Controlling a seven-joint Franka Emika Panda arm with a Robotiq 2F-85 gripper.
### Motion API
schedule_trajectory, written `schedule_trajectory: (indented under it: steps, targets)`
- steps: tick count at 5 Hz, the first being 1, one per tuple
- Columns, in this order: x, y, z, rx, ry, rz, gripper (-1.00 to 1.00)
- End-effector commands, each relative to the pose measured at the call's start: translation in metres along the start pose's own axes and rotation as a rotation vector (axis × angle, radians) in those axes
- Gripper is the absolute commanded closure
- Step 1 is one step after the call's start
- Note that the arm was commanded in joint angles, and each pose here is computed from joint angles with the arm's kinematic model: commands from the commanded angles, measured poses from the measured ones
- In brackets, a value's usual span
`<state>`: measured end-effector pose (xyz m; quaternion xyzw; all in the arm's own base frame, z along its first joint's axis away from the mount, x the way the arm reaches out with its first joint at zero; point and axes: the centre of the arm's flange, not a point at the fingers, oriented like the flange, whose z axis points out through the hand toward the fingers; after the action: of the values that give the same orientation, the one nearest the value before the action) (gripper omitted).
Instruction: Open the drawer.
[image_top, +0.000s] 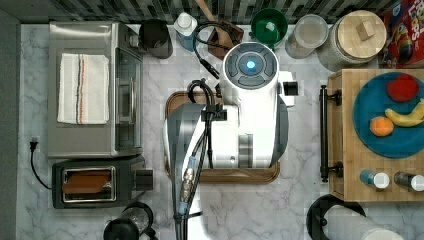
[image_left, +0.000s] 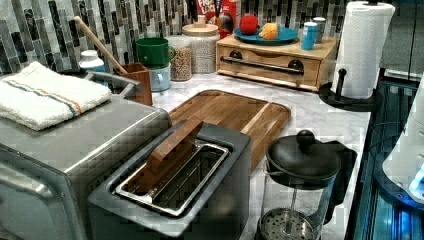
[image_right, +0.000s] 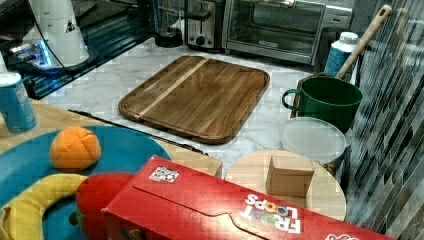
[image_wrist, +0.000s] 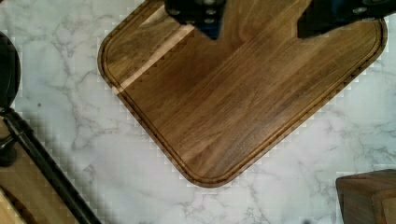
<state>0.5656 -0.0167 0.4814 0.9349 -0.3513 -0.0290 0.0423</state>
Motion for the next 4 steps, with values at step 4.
schedule_trajectory:
  steps: [4]
  targets:
    - [0.040,0.061,0.032,0.079,-0.147,-0.275,-1.00]
